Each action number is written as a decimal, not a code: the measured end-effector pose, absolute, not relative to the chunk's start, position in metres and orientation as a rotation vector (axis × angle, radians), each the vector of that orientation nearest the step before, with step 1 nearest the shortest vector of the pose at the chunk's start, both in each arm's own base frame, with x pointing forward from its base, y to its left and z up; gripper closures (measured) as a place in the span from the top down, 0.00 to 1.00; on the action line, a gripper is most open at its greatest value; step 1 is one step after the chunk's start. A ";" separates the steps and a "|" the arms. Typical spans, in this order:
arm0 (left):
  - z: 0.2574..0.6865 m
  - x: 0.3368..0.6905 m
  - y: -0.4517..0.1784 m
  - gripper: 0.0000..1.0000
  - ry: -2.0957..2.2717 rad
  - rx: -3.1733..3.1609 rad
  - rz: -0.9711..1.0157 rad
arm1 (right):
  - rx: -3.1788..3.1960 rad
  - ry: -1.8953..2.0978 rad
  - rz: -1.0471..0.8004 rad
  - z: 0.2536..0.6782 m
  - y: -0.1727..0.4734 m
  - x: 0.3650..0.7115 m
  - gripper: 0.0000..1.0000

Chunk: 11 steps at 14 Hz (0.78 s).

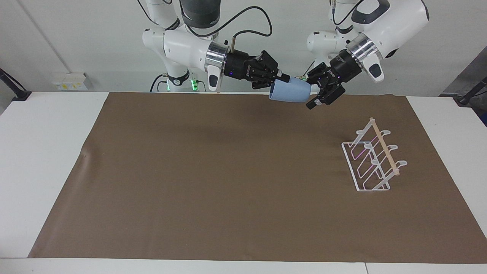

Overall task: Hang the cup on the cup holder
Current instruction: 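Carry the cup to the left gripper while the left gripper opens around it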

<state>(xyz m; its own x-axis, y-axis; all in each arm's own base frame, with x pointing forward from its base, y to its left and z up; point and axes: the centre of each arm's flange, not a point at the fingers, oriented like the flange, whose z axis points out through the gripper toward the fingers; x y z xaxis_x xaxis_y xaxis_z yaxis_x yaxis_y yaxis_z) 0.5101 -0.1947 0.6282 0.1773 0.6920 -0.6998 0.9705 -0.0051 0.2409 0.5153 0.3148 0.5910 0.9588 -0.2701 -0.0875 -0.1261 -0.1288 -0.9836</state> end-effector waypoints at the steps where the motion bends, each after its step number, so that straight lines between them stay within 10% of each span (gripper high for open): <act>1: 0.629 0.509 -0.195 1.00 1.576 1.763 -0.510 | -1.704 0.303 -0.126 0.591 0.315 0.515 0.07; 11: 0.633 0.503 -0.203 1.00 1.558 1.777 -0.510 | -1.704 0.306 -0.126 0.591 0.315 0.515 0.07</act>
<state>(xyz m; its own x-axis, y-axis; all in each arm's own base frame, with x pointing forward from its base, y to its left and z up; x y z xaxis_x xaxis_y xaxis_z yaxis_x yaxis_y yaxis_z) 0.5033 -0.2032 0.6335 0.1962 0.6890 -0.6977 0.9681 -0.0231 0.2494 0.5154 0.3147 0.5909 0.9576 -0.2735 -0.0908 -0.1299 -0.1283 -0.9832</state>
